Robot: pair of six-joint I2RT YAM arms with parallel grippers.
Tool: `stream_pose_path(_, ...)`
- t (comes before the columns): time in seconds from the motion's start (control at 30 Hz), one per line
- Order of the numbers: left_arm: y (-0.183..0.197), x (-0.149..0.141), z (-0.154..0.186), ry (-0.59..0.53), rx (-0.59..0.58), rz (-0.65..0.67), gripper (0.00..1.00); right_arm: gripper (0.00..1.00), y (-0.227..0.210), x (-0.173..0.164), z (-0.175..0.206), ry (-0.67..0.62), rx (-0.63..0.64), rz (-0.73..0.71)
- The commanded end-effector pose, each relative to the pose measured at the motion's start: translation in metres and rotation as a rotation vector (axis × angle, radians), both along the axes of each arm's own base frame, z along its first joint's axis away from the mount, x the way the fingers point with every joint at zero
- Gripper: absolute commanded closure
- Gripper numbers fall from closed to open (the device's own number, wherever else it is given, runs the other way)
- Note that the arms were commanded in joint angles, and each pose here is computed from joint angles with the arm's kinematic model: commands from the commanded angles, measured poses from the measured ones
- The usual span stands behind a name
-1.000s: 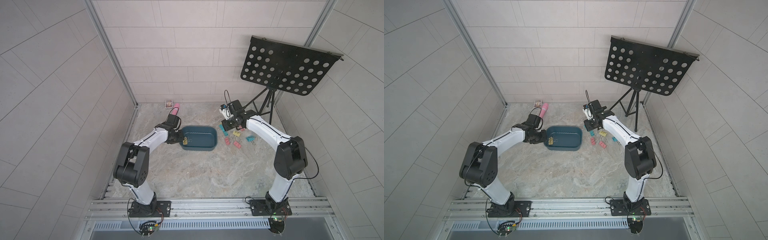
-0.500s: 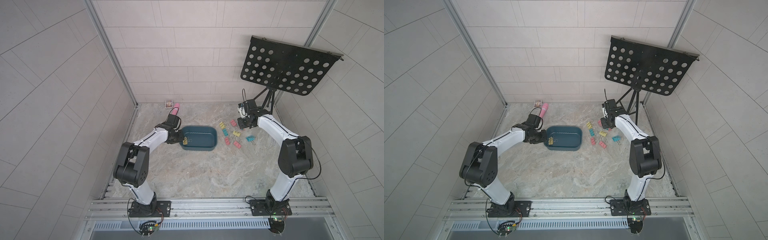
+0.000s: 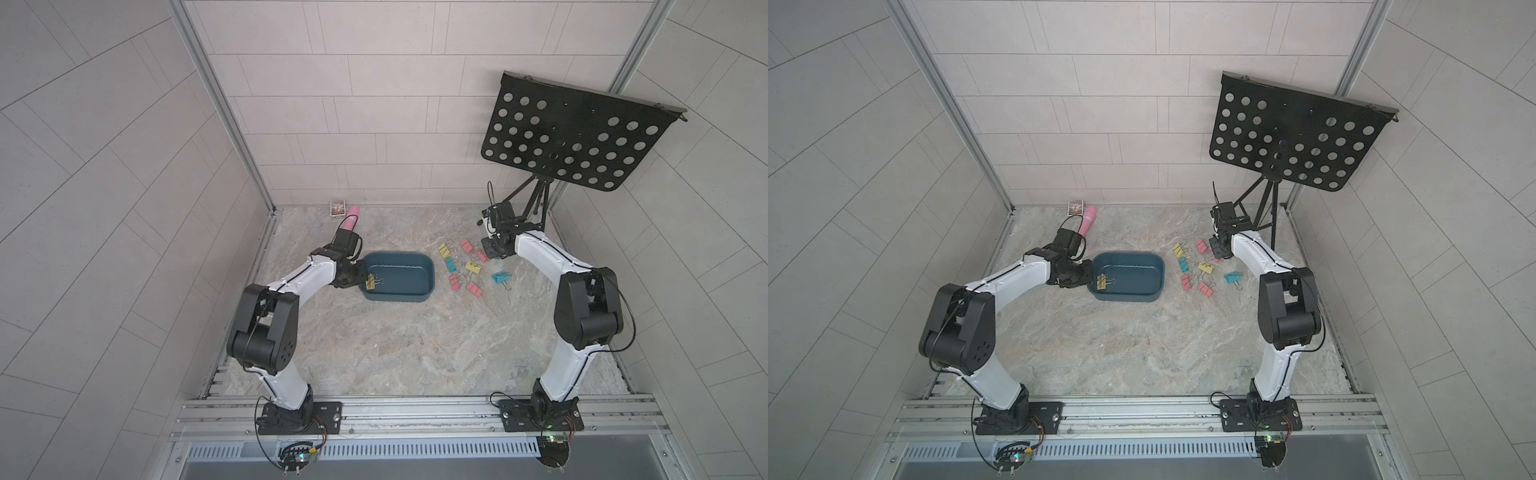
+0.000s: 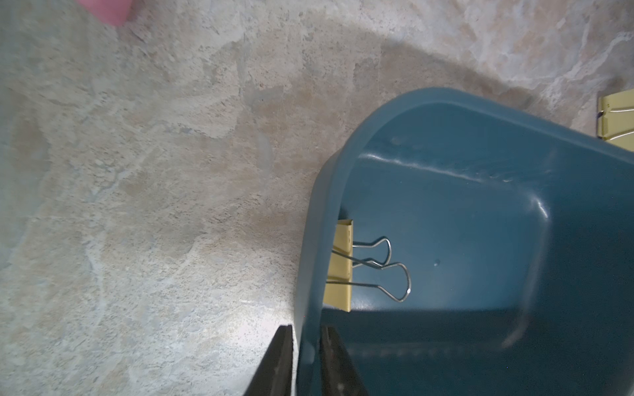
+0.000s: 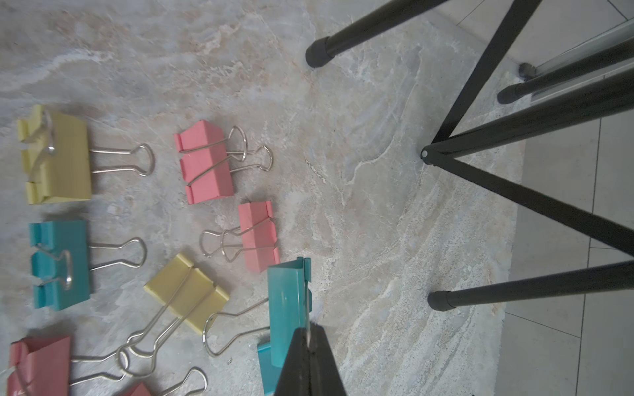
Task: Take out the binder clips from the storage box
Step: Place the binder clip at the center of the board.
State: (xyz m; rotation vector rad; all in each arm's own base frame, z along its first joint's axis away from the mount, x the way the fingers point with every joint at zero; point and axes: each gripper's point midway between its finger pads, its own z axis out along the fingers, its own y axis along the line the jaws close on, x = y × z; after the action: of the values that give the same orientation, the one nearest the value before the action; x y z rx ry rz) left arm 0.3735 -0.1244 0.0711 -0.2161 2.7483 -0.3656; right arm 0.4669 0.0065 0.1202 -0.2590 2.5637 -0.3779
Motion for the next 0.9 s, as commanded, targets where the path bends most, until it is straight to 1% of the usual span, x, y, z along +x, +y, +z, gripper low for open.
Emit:
stream_pose_path(0.0, 0.004, -0.002, -0.006, 0.021, 0.014, -0.001, 0.76, 1.0, -0.011, 0.001, -0.011, 0.009, -0.062, -0.012)
stream_pose_path(0.33, 0.003, -0.002, -0.007, 0.022, 0.011, -0.003, 0.76, 1.0, -0.025, 0.003, -0.033, 0.047, -0.153, -0.023)
stream_pose_path(0.87, 0.003, -0.001, -0.008, 0.024, 0.011, -0.004, 0.76, 1.0, -0.037, 0.002, -0.049, 0.108, -0.237, -0.042)
